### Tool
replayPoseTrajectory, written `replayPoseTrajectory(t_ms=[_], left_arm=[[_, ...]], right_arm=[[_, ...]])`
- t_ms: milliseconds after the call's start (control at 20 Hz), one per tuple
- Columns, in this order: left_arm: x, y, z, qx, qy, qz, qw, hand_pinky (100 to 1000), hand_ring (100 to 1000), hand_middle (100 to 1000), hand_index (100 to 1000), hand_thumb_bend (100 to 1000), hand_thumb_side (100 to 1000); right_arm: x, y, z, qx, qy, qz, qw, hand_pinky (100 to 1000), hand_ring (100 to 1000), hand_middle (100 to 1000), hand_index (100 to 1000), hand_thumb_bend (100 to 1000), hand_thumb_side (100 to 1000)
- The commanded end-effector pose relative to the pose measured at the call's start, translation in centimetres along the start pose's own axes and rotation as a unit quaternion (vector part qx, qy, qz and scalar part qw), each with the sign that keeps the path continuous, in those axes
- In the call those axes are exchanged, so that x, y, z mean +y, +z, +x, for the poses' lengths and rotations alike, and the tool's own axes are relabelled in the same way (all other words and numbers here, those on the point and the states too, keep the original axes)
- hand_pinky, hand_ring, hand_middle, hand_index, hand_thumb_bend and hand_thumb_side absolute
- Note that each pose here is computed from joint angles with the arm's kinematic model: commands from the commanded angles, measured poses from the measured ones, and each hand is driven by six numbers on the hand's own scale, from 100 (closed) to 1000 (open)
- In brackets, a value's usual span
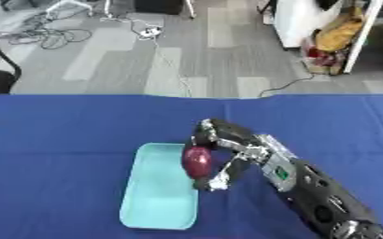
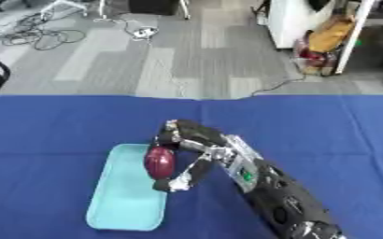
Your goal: Pick up objects on the table and place them in the box.
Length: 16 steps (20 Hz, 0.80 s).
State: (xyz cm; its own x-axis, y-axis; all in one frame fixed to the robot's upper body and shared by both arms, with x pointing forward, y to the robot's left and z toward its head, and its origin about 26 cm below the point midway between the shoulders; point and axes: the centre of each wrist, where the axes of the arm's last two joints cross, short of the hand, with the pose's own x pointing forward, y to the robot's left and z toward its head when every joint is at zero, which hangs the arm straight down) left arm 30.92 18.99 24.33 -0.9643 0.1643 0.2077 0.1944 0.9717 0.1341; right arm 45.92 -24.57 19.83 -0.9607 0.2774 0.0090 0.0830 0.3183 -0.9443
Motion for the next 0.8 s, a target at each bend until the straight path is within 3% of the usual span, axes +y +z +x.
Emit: replayPoseTrajectory(t_ms=[50, 500, 650, 700, 750, 800], left_arm=[[-0.3, -0.9, 0.4, -0.019, 0.01, -0.005, 1.0, 458, 491, 613, 724, 419, 808], [-0.7, -1.7, 0.5, -0.033, 0.024, -0.007, 0.999, 461, 493, 615, 723, 415, 810], [-0.8, -1.8, 0.5, -0.034, 0.026, -0.009, 0.999, 460, 493, 615, 723, 416, 810], [-0.8, -1.8, 0.5, -0.034, 0.027, -0.009, 0.999, 460, 493, 614, 723, 416, 811], [-0.8, -1.8, 0.5, -0.034, 0.027, -0.01, 0.999, 460, 493, 614, 723, 416, 811], [-0.8, -1.8, 0.5, -0.034, 0.028, -0.011, 0.999, 459, 493, 614, 723, 416, 811]], right_arm=[[-1.5, -1.0, 0.1, -0.014, 0.018, -0.003, 1.0, 100, 100, 100, 292, 140, 717], [-1.9, -1.9, 0.4, -0.028, 0.022, -0.006, 0.999, 100, 100, 100, 299, 160, 741], [-1.9, -2.0, 0.5, -0.033, 0.014, -0.028, 0.999, 100, 100, 100, 361, 149, 798], [-2.0, -2.1, 0.6, -0.035, 0.013, -0.033, 0.999, 100, 113, 196, 477, 269, 900], [-2.0, -2.1, 0.6, -0.036, 0.016, -0.03, 0.999, 100, 249, 333, 584, 341, 980], [-2.0, -2.0, 0.6, -0.035, 0.019, -0.023, 0.999, 110, 327, 422, 654, 388, 1000]])
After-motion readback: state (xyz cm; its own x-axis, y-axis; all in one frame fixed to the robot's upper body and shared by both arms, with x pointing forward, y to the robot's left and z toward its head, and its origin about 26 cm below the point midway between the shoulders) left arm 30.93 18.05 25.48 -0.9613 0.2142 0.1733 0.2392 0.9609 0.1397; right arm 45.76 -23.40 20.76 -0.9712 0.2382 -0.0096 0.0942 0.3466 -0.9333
